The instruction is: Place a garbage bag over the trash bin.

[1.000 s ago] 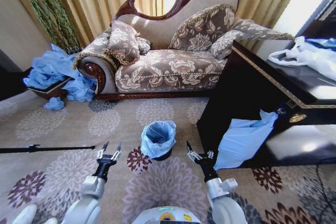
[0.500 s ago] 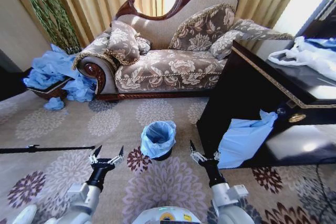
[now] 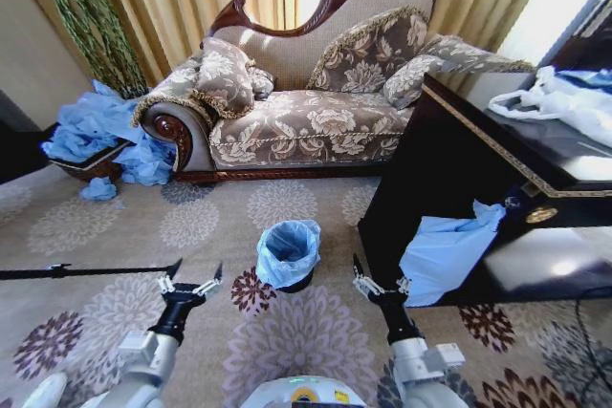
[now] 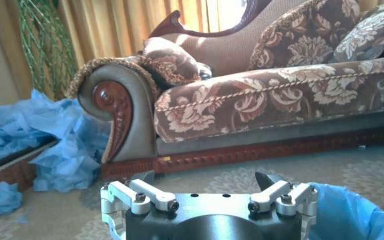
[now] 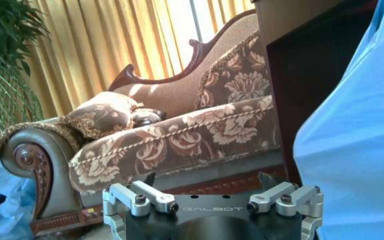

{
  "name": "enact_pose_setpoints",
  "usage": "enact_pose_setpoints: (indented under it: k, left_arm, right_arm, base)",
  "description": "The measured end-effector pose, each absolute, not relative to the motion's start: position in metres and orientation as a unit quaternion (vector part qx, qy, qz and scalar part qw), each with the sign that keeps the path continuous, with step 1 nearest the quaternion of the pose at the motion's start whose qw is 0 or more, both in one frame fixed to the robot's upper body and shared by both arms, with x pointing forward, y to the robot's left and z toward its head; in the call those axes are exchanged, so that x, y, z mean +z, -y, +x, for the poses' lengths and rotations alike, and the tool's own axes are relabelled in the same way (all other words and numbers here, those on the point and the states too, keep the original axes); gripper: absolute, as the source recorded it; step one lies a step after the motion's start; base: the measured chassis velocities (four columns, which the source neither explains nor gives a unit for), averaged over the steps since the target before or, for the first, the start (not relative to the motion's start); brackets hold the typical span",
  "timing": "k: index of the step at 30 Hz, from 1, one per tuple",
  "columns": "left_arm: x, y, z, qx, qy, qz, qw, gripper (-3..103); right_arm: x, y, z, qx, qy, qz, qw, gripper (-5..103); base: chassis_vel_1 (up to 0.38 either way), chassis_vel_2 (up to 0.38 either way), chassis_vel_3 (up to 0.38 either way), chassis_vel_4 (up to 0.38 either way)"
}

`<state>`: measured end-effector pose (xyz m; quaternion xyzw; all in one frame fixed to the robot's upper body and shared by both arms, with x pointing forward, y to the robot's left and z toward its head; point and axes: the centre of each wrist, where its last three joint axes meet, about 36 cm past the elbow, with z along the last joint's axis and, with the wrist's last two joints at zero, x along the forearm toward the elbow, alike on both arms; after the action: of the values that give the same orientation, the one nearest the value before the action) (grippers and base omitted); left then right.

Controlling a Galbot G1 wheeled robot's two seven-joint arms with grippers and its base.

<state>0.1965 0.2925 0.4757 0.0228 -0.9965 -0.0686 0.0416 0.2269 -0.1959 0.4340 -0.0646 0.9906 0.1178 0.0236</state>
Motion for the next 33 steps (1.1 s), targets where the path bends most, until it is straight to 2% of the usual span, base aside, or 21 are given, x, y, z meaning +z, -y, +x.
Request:
enact_pose_setpoints:
  k: [10,33]
  left_arm:
    - [0.471,-0.29,0.177,-0.046,0.997,0.029,0.057,100]
    - [0.473,-0.285,0.178,-0.04,0.996,0.031,0.073,100]
  right_arm:
    - [0.421,0.207,0.232,0.1,-0.992,-0.08,0.013,100]
    - [0.424,0.21,0.23,0.095,-0.992,-0.083,0.011,100]
  base:
    - [0.0,0.0,0.0,0.0]
    - [0.0,0.0,0.0,0.0]
